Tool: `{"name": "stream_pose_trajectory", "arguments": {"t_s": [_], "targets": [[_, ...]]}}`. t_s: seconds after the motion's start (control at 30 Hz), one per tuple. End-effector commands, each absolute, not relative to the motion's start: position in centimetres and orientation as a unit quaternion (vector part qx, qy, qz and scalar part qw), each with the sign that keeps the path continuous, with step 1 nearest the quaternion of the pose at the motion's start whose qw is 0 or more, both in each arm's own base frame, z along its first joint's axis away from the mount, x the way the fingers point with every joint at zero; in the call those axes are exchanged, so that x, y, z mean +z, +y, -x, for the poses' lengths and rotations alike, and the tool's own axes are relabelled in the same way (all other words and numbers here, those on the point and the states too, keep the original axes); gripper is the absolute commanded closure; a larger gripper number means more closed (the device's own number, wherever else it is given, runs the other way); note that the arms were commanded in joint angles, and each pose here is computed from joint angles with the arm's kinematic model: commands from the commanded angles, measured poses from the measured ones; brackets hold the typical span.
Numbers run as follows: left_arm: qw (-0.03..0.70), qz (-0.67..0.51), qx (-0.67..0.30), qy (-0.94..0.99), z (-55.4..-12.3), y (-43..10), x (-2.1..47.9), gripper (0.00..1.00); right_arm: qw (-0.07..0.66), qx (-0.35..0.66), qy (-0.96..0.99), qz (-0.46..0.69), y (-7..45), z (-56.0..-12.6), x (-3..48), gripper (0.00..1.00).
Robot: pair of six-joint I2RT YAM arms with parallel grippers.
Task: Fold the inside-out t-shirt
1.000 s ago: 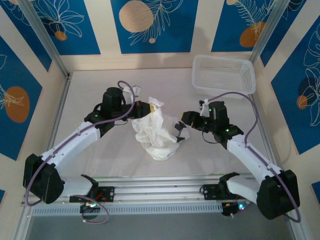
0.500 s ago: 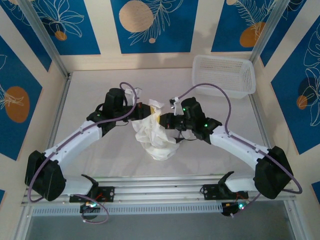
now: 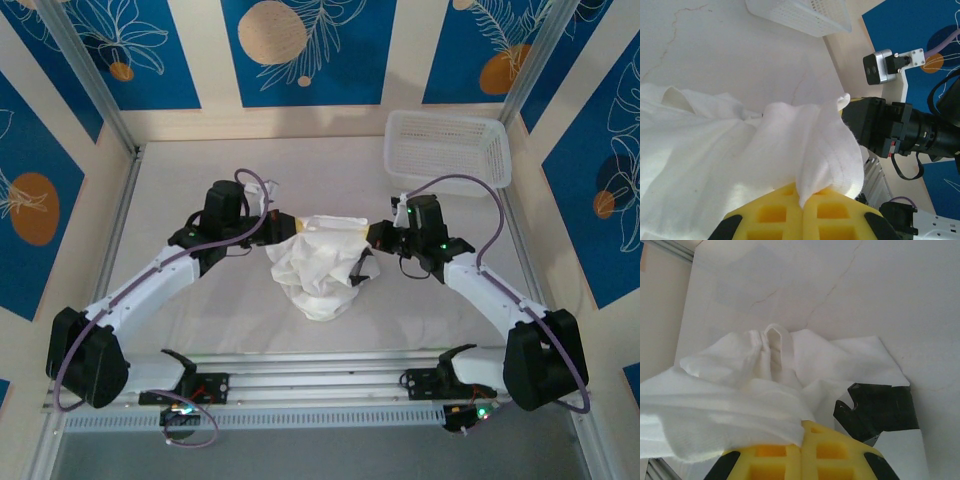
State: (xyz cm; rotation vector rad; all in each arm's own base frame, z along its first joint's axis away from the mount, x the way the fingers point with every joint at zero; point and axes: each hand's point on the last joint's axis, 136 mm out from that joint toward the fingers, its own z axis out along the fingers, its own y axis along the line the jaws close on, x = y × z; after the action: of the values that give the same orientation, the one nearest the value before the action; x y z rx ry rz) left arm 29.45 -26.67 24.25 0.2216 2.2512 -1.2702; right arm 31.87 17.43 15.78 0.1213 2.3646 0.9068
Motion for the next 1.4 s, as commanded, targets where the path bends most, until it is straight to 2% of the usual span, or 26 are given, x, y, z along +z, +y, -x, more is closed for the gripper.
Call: {"name": "stream_pose_trajectory", "arguments": {"t_s": [0.0,0.1,0.13,0.27,0.33,0.47,0.63,0.67,0.73,0.83,0.87,1.03,1.17,1.3,1.37], "targets": [[0.283,-0.089,-0.482,0.825,-29.8,-26.4,25.5,1.0,0.284,0.372,0.883,-0.016,18.0,-30.7,15.6,0.94],[0.277,-0.087,-0.49,0.822,-29.8,-26.7,25.2,1.0,0.285,0.402,0.87,0.009,19.3,-29.8,17.1,0.59],[0.277,-0.086,-0.492,0.821,-29.8,-26.7,25.2,1.0,0.294,0.399,0.868,0.01,19.2,-29.7,17.5,0.52],[0.278,-0.088,-0.492,0.82,-29.8,-26.7,25.2,1.0,0.355,0.384,0.852,0.033,18.9,-30.0,20.0,0.35],[0.277,-0.088,-0.493,0.82,-29.8,-26.7,25.2,1.0,0.372,0.376,0.846,0.071,19.9,-30.0,21.0,0.3],[0.279,-0.089,-0.494,0.819,-29.7,-26.7,25.5,1.0,0.352,0.336,0.862,0.143,23.1,-30.0,21.3,0.29],[0.28,-0.086,-0.492,0.82,-29.7,-26.6,25.4,1.0,0.307,0.243,0.908,0.149,25.5,-31.2,19.2,0.54],[0.281,-0.086,-0.492,0.82,-29.7,-26.6,25.4,1.0,0.301,0.213,0.92,0.135,25.3,-31.6,18.5,0.55],[0.281,-0.085,-0.492,0.82,-29.7,-26.5,25.3,1.0,0.3,0.161,0.931,0.133,25.1,-31.8,17.9,0.55],[0.281,-0.086,-0.49,0.821,-29.6,-26.5,25.2,1.0,0.323,0.082,0.931,0.149,24.6,-32.2,17.5,0.44],[0.28,-0.087,-0.488,0.822,-29.6,-26.5,25.0,1.0,0.332,0.051,0.931,0.146,24.1,-32.5,17.5,0.43],[0.283,-0.087,-0.487,0.822,-29.5,-26.3,25.1,1.0,0.338,-0.026,0.932,0.126,21.1,-33.8,17.3,0.53],[0.283,-0.086,-0.484,0.824,-29.5,-26.3,24.9,1.0,0.306,0.008,0.946,0.101,19.8,-33.6,16.7,0.59],[0.283,-0.089,-0.484,0.823,-29.5,-26.3,25.0,1.0,0.251,0.14,0.955,0.069,19.9,-32.7,15.7,0.6],[0.285,-0.09,-0.484,0.823,-29.5,-26.3,25.2,1.0,0.229,0.19,0.954,0.036,19.1,-32.5,15.1,0.65]]}}
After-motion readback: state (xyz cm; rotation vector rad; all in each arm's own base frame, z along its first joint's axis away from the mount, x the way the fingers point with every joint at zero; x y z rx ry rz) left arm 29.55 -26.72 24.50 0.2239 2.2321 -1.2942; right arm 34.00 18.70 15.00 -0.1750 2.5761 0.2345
